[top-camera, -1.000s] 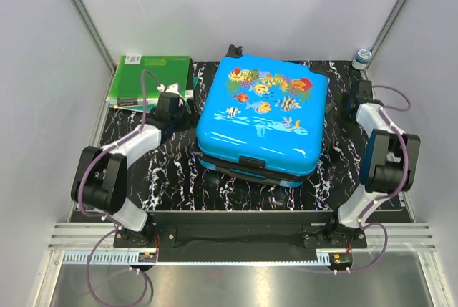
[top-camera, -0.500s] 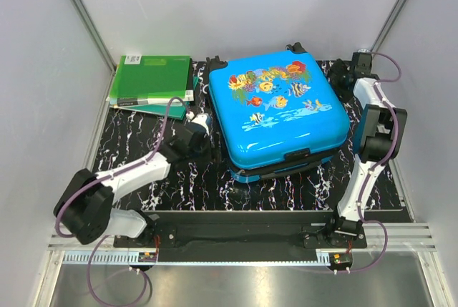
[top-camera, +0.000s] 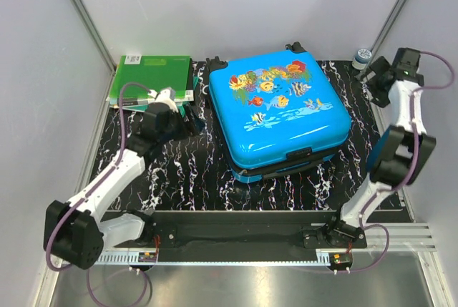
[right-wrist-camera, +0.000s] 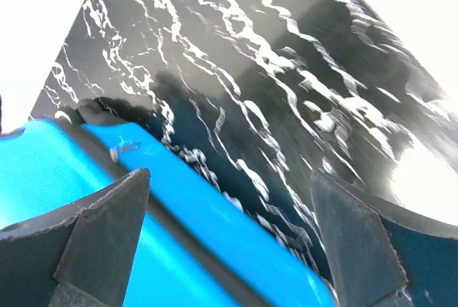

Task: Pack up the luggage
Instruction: Zip the luggage at the center of the board.

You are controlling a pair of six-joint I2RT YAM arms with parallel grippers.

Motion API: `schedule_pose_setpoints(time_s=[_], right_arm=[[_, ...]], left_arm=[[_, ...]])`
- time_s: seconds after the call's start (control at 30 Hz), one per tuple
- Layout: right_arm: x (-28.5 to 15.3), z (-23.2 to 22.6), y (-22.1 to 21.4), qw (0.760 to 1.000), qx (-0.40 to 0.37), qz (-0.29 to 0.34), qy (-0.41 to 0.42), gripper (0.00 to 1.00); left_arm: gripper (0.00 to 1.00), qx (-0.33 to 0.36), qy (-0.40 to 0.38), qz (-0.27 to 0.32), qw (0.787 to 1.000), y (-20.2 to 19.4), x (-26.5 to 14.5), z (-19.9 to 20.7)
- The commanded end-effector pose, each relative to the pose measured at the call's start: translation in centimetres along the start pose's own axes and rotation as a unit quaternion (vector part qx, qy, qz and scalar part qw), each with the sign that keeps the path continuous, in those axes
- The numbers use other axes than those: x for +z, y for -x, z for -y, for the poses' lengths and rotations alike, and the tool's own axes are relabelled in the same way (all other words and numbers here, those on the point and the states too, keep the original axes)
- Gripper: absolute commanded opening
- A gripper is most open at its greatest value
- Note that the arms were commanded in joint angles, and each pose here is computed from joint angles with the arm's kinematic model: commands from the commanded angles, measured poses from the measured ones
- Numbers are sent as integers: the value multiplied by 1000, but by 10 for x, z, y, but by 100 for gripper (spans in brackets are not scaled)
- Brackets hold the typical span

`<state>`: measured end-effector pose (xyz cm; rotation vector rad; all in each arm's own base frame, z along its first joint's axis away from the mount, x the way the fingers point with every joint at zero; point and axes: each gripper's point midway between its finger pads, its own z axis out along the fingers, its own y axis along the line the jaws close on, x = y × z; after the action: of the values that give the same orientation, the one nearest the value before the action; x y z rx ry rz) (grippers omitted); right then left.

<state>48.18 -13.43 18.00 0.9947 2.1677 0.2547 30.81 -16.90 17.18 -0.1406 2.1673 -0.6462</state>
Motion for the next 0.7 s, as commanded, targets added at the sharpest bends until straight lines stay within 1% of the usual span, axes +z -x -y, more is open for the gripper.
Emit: schedule_pose_setpoints(time_s=[0.0, 0.03, 0.07, 0.1, 0.13, 0.17, 0.2, 0.23, 0.27, 0.3, 0.33, 0.37, 0.4, 0.43, 0.47, 0.53, 0.57, 0.6, 0.67], right_arm=[[-85, 5, -13, 998, 2, 57, -22, 100], [-93, 10, -19, 998, 6, 63, -25, 100], [-101, 14, -25, 997, 10, 67, -26, 100], [-116, 24, -36, 996, 17, 79, -33, 100], [-125, 27, -43, 996, 18, 84, -32, 100], [-133, 30, -49, 995, 23, 88, -29, 100], [-150, 36, -61, 994, 26, 98, -26, 100], [-158, 39, -68, 994, 32, 104, -24, 100], [-167, 42, -73, 992, 48, 112, -23, 100], [-182, 51, -83, 990, 56, 130, -23, 100], [-189, 53, -86, 988, 60, 140, -22, 100], [-195, 56, -89, 987, 62, 146, -22, 100], [-208, 63, -95, 986, 64, 153, -30, 100], [-213, 65, -98, 986, 63, 152, -32, 100], [-218, 66, -102, 986, 57, 150, -32, 100], [-227, 67, -118, 990, 52, 129, -27, 100], [-225, 73, -131, 992, 50, 107, -33, 100], [-228, 74, -138, 993, 50, 99, -29, 100], [-225, 87, -159, 995, 53, 73, -46, 100]], left_arm=[[83, 11, -10, 15, 1000, 43, 17, 4], [83, 8, -10, 39, 999, 69, 18, 7], [84, 5, -13, 40, 999, 78, 21, 7], [84, -2, -7, 30, 1000, 82, 35, 2], [84, -6, -8, 50, 999, 106, 36, 3], [83, -8, -9, 53, 999, 116, 41, 2], [83, -11, 0, 43, 999, 118, 54, -6], [83, -16, 5, 44, 999, 125, 61, -11], [83, -12, 5, 64, 998, 146, 63, -6], [83, -14, 21, 50, 998, 142, 81, -19], [83, -16, 24, 49, 998, 147, 88, -21], [83, -15, 22, 59, 998, 162, 92, -19], [83, -19, 26, 52, 998, 162, 100, -23], [82, -27, 38, 38, 998, 157, 116, -36], [82, -26, 38, 48, 998, 169, 122, -35], [82, -36, 54, 25, 998, 159, 145, -53], [81, -38, 56, 24, 997, 160, 151, -55], [81, -37, 53, 29, 997, 166, 156, -54], [79, -44, 55, 11, 997, 156, 174, -62]])
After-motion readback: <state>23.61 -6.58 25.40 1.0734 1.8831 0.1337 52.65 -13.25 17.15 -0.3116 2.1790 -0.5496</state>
